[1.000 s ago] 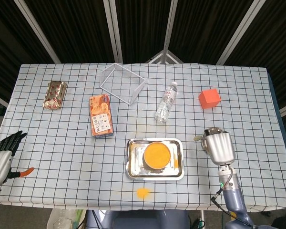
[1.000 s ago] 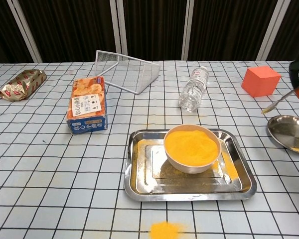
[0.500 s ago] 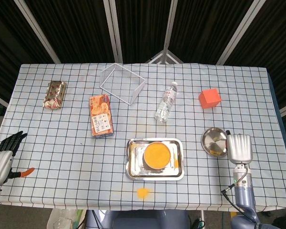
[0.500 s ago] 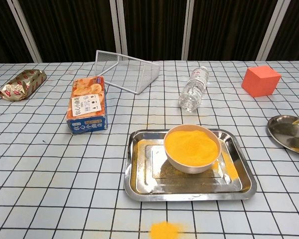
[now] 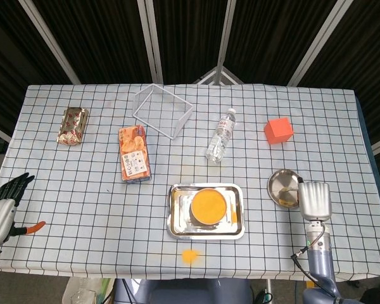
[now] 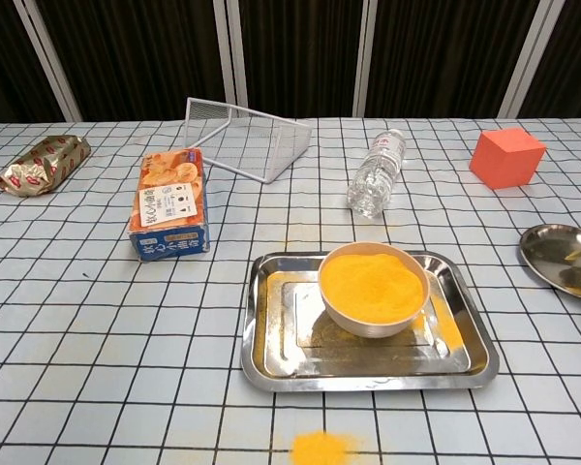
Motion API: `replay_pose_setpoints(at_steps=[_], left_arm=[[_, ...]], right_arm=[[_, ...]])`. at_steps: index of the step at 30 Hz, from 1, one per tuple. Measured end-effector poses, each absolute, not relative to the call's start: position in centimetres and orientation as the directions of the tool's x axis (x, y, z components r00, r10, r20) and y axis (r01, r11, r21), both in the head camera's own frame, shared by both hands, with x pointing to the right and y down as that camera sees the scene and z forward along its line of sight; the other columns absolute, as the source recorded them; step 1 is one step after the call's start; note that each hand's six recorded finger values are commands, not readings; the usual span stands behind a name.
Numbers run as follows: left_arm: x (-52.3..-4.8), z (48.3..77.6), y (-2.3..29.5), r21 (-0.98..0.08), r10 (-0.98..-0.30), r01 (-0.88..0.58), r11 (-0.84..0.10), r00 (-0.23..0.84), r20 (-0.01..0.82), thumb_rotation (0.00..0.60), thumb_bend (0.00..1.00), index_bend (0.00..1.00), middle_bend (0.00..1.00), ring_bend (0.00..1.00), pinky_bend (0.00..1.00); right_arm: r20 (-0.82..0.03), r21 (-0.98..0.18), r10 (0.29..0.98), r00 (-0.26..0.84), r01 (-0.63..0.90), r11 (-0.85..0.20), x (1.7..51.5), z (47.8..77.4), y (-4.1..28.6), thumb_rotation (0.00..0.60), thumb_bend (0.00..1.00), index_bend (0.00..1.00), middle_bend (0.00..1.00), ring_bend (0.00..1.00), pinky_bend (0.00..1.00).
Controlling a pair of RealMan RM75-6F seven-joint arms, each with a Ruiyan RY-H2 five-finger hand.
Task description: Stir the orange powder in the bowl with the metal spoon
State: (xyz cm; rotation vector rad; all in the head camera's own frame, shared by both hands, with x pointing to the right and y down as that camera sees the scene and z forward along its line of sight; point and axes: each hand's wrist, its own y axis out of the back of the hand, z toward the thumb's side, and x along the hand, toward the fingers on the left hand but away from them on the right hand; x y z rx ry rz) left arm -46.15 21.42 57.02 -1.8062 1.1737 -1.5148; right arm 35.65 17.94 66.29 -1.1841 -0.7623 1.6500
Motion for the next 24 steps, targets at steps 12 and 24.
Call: replay_pose_setpoints(at_steps=[12, 24], left_arm=[[-46.1, 57.0, 21.4, -0.814, -0.852, -0.293, -0.502, 0.009, 0.523, 0.6, 0.01, 0.0, 0.0, 0.0, 0.0], [-46.1, 57.1, 21.4, -0.814, -0.852, -0.289, -0.504, 0.009, 0.524, 0.6, 0.01, 0.0, 0.0, 0.0, 0.0]], right_arm=[[-0.358, -0.85, 0.923, -0.14, -0.36, -0.384, 36.5, 66.5, 18.7, 0.6, 0.51, 0.4, 0.48, 0.68, 0.82], [-0.354, -0.843, 0.923, -0.153, -0.374, -0.385, 37.1, 66.2, 19.1, 0.6, 0.43, 0.14, 0.38, 0.67, 0.82]])
